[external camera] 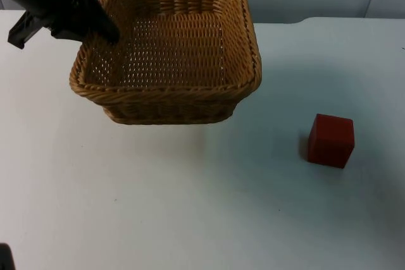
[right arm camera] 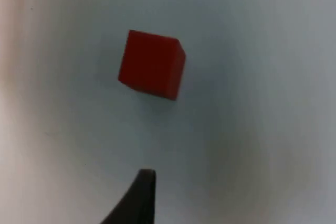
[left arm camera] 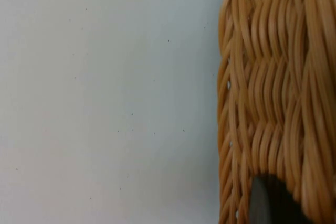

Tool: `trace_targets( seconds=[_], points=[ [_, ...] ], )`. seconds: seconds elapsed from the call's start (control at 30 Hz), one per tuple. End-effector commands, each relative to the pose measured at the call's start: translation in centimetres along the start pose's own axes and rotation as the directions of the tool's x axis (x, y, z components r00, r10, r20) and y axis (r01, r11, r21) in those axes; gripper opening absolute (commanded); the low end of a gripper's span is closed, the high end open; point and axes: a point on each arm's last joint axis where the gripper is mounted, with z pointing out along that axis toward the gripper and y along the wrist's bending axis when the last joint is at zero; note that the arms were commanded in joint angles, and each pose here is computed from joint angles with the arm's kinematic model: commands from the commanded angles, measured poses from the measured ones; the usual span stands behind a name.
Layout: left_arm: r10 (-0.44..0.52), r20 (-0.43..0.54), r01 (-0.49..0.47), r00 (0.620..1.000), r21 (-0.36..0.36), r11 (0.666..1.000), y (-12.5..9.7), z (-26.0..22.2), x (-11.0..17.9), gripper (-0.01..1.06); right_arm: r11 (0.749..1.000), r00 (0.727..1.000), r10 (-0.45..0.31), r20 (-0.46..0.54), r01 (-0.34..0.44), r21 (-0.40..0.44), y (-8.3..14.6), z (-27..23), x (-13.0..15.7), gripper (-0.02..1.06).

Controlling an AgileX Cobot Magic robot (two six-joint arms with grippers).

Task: Pick up the basket with the left hand and place the cube into the basket with the right hand.

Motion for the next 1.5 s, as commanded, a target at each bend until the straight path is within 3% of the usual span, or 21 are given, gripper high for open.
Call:
trace_targets(
  seconds=[0.0, 0.07, 0.33, 0.47, 0.6, 0.7, 0.77, 1.03, 1.47],
  points=[
    [-0.003, 0.023, 0.002, 1.0, 0.033, 0.999, -0.9, -0.7, -0.2, 0.0, 0.998, 1.0, 0.03, 0.001, -0.03, -0.049, 0.0, 1.8, -1.7, 1.0],
    [-0.003, 0.023, 0.002, 1.0, 0.033, 0.999, -0.9, -0.7, -0.2, 0.0, 0.994, 0.998, 0.05, -0.039, -0.054, -0.096, 0.1, 3.8, -2.9, 1.0],
    [-0.003, 0.023, 0.002, 1.0, 0.033, 0.999, -0.9, -0.7, -0.2, 0.0, 0.993, 0.994, -0.005, -0.109, -0.007, -0.114, 3.0, 8.9, -5.7, 0.95],
    [-0.003, 0.023, 0.002, 1.0, 0.033, 0.999, -0.9, -0.7, -0.2, 0.0, 0.996, 0.982, -0.081, -0.172, 0.074, -0.042, 6.4, 11.5, -7.7, 0.81],
    [-0.003, 0.023, 0.002, 1.0, 0.033, 0.999, -0.9, -0.7, -0.2, 0.0, 0.992, 0.969, -0.109, -0.223, 0.12, 0.037, 8.9, 12.8, -9.0, 0.7],
    [-0.003, 0.023, 0.002, 1.0, 0.033, 0.999, -0.9, -0.7, -0.2, 0.0, 0.989, 0.961, -0.081, -0.265, 0.111, 0.099, 9.5, 13.8, -9.4, 0.71],
    [-0.003, 0.023, 0.002, 1.0, 0.033, 0.999, -0.9, -0.7, -0.2, 0.0, 0.983, 0.945, -0.022, -0.325, 0.079, 0.163, 9.4, 15.5, -9.3, 0.77],
    [-0.003, 0.023, 0.002, 1.0, 0.033, 0.999, -0.9, -0.7, -0.2, 0.0, 0.975, 0.913, 0.06, -0.403, 0.032, 0.219, 8.7, 19.2, -7.6, 0.92],
    [-0.003, 0.023, 0.002, 1.0, 0.033, 0.999, -0.9, -0.7, -0.2, 0.0, 0.972, 0.922, 0.119, -0.369, -0.033, 0.233, 8.6, 20.8, -7.4, 0.93]
  ],
)
